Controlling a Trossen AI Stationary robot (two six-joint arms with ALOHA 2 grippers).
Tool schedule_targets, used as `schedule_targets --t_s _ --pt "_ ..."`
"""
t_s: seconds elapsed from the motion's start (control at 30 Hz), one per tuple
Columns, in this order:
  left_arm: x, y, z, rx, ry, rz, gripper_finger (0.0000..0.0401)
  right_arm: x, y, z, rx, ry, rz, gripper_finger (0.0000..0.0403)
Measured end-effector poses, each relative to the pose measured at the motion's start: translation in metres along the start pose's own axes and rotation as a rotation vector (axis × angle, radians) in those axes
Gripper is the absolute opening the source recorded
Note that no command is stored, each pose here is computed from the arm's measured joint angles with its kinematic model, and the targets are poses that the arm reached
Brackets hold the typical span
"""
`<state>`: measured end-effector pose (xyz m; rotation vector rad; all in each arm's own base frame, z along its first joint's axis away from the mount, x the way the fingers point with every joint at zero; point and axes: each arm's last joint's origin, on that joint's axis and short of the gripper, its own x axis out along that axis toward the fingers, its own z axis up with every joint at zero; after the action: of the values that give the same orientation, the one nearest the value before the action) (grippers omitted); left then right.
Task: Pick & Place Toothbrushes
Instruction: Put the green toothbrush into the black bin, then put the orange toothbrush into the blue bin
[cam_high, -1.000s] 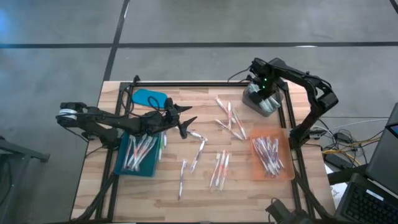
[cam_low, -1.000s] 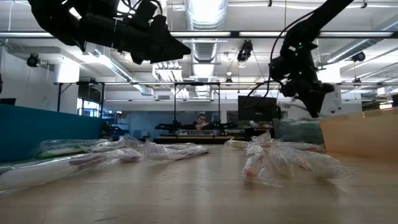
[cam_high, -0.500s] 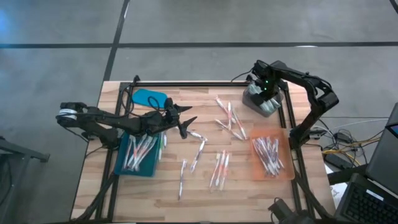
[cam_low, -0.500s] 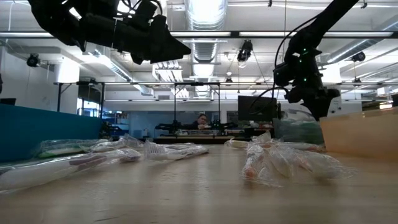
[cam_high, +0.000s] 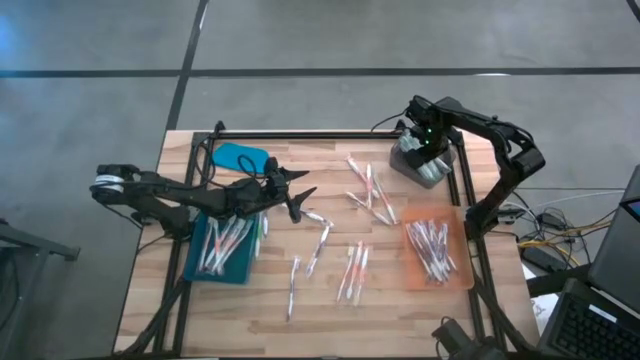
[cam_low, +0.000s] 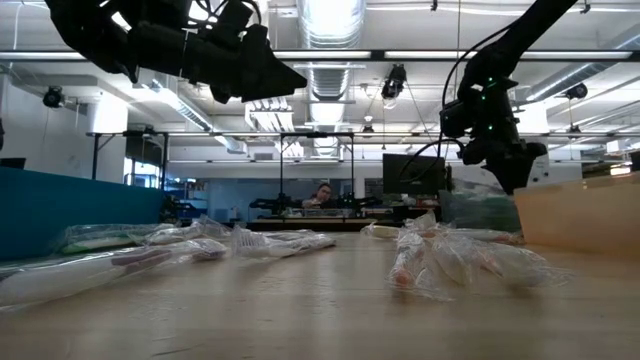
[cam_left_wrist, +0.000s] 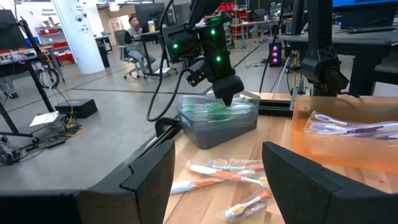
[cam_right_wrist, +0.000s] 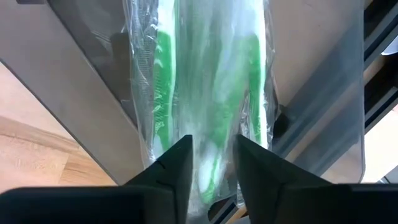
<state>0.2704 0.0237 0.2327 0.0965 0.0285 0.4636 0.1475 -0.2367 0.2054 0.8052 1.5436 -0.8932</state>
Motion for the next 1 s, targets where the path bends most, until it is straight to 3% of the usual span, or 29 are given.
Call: schedule_targets --t_s 0.23,0.47,0.67,1.0 --pt "0.0 0.0 0.0 0.0 0.0 0.0 0.0245 0.0 0.0 0.0 -0.003 0.002 0.0 0.0158" --pt "0.0 0.0 0.0 0.001 0.0 0.0 0.0245 -0.001 0.0 0.0 -0.008 0.0 0.001 0.0177" --pt "0.0 0.0 0.0 0.002 0.0 0.0 0.0245 -0.01 -0.001 0.003 -0.013 -0.03 0.005 0.0162" --pt "0.0 0.0 0.0 0.012 0.0 0.001 0.0245 -0.049 0.001 -0.008 -0.001 -0.156 0.032 0.0124"
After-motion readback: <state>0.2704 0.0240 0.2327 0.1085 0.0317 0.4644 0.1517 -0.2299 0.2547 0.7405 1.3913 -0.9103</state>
